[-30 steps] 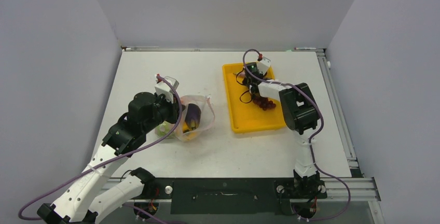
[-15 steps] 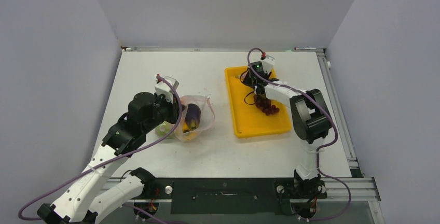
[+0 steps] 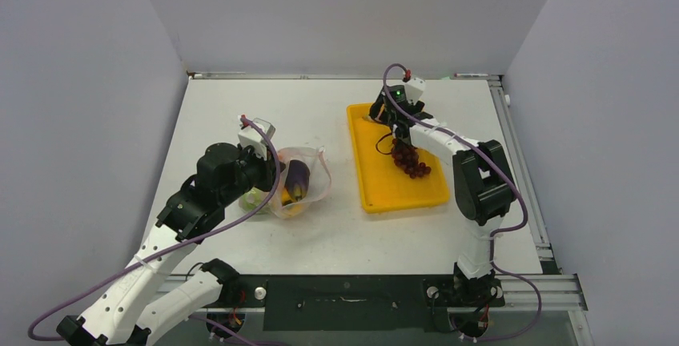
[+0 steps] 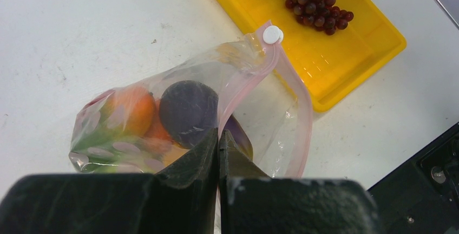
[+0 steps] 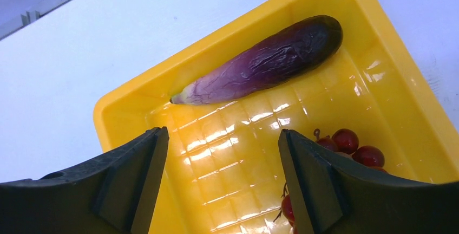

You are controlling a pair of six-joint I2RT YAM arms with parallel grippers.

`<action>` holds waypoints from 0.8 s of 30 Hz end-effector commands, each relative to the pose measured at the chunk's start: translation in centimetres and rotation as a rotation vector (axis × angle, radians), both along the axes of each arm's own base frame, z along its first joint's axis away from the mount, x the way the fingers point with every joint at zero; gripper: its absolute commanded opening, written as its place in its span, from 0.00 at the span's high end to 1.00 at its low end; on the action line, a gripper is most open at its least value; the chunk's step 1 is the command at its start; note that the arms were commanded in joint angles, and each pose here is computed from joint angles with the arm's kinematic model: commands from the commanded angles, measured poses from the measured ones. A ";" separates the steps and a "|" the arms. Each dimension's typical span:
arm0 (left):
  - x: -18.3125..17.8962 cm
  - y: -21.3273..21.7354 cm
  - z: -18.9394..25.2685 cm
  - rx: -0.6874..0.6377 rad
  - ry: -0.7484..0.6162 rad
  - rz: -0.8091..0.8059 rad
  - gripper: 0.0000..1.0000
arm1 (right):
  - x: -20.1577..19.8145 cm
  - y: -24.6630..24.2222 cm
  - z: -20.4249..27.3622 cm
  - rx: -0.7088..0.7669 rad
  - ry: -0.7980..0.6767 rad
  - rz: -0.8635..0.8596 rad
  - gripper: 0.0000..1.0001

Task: Place the food in the zip-top bag and seal the zipper
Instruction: Pick up the fake vegetable from the bin.

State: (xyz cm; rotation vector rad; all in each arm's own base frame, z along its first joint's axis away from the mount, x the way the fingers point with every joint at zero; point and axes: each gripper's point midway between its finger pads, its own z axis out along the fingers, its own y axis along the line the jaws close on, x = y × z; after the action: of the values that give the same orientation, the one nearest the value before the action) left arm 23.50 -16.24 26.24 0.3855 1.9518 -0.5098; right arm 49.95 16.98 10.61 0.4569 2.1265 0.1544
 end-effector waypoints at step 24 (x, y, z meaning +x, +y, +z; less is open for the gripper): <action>-0.5 -0.7 2.6 -0.063 -0.055 -0.038 1.00 | 3.4 0.2 -3.6 0.358 -0.066 -0.454 0.35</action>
State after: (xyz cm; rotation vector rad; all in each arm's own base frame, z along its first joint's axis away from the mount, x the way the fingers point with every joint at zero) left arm 23.09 -16.40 26.52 0.3958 1.9428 -0.5329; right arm 51.94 18.47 6.99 1.0114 1.9600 0.2884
